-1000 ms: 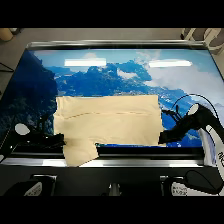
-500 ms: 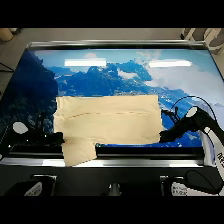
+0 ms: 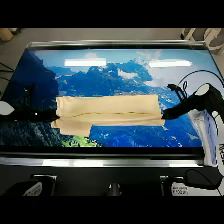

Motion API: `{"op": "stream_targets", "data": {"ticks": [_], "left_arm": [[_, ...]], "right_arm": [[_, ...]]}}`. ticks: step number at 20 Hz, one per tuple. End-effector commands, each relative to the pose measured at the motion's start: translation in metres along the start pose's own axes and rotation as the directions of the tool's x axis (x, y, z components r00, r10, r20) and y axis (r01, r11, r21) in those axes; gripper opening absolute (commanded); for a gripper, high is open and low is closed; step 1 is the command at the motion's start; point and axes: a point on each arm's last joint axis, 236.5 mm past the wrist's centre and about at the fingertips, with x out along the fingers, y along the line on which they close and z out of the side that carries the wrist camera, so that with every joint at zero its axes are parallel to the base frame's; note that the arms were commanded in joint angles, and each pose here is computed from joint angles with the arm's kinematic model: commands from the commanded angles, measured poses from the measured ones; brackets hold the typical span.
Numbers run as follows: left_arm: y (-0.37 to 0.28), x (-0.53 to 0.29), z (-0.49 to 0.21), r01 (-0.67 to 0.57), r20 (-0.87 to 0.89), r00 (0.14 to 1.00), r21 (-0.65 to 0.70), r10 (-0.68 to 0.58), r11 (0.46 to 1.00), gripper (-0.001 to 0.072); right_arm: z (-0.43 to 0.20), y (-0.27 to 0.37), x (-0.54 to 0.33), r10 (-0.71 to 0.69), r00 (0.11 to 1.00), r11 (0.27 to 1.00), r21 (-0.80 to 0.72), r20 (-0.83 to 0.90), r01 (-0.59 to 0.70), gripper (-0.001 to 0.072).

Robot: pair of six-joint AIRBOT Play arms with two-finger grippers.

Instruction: Fold the shirts.

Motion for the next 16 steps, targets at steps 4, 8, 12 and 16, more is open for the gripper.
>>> {"op": "stream_targets", "data": {"ticks": [4,8,12,16], "left_arm": [[0.008,0.019,0.083,-0.011,0.051,0.999,0.000,0.011,1.000,0.0025],[0.031,0.030,0.127,-0.020,0.074,0.997,-0.039,0.023,0.999,0.0025],[0.050,0.067,0.120,-0.023,-0.004,1.000,-0.087,0.023,0.996,0.0025],[0.053,0.102,0.095,-0.020,-0.124,0.992,-0.107,0.007,0.994,0.0027]], "right_arm": [[0.084,-0.028,0.011,-0.093,0.993,0.993,-0.064,0.077,0.098,0.0014],[0.113,-0.045,0.018,-0.114,0.986,0.992,-0.049,0.118,0.120,0.0014],[0.123,-0.042,0.026,-0.089,0.986,0.994,-0.042,0.140,0.096,0.0014],[0.100,-0.030,0.063,-0.049,0.999,0.996,-0.071,-0.004,0.049,0.0016]]}}
